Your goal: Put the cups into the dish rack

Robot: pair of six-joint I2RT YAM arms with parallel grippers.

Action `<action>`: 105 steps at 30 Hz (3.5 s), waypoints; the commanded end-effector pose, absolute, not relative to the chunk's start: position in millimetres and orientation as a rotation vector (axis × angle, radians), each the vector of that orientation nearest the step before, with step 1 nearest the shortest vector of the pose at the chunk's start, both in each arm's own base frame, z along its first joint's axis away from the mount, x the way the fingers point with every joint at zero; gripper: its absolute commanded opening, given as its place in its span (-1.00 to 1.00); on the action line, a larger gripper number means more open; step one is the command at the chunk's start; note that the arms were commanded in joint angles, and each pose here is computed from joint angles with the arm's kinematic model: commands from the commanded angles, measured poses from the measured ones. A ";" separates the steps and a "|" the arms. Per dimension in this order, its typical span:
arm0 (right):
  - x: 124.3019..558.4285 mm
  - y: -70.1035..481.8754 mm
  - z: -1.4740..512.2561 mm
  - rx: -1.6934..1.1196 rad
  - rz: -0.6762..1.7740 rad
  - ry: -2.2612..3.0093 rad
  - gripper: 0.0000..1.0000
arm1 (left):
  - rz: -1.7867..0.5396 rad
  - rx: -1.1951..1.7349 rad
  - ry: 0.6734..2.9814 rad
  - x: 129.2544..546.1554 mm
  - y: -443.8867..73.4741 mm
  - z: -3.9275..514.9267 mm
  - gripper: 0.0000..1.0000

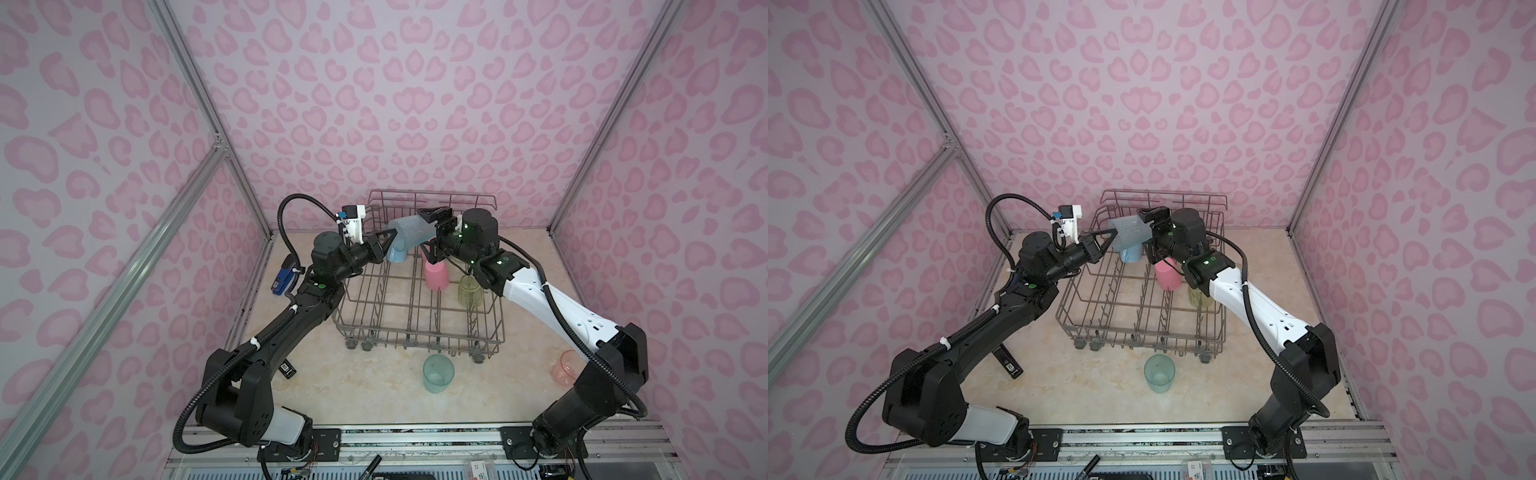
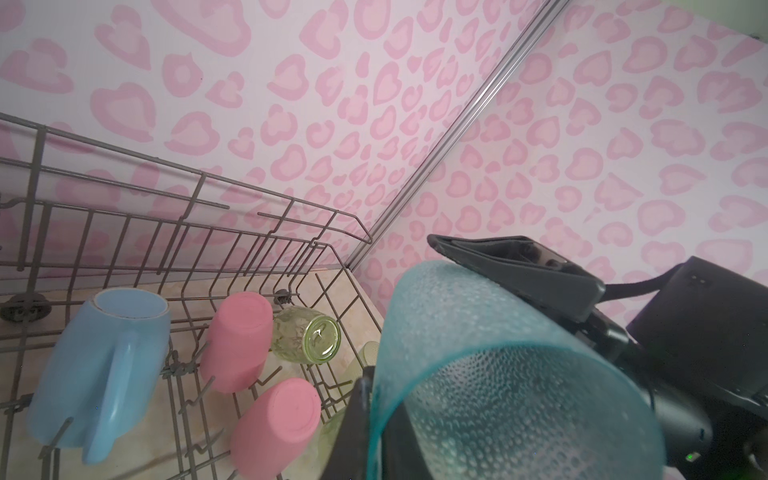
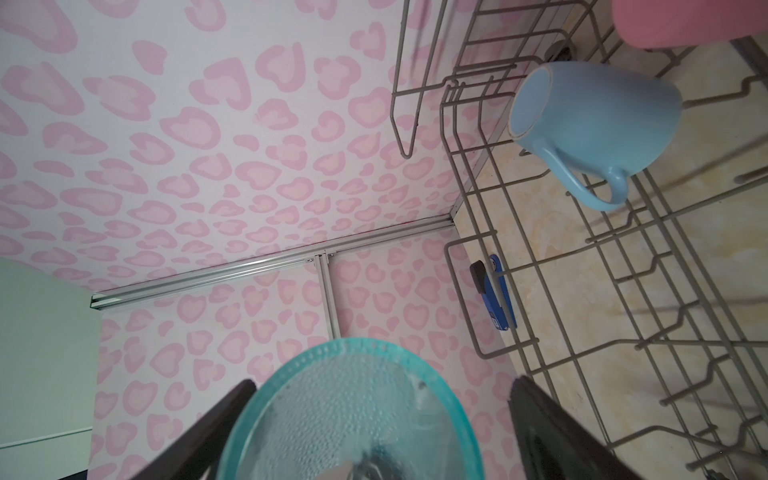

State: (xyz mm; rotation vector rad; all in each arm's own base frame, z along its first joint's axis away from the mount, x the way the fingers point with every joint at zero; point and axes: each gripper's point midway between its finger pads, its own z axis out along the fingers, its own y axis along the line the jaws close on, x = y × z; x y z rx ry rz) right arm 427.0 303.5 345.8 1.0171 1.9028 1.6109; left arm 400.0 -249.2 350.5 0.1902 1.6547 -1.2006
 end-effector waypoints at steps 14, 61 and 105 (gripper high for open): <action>437.3 300.0 350.9 1.004 1.648 1.827 0.45 | -1.197 0.212 1.620 412.1 -257.0 348.3 -0.94; 462.4 271.2 311.5 0.465 0.696 1.800 0.18 | -0.554 -0.021 2.313 404.1 -160.8 298.7 1.00; 423.9 353.8 330.0 -0.126 0.151 1.667 0.27 | -0.251 -0.278 2.232 395.9 -49.5 262.0 0.99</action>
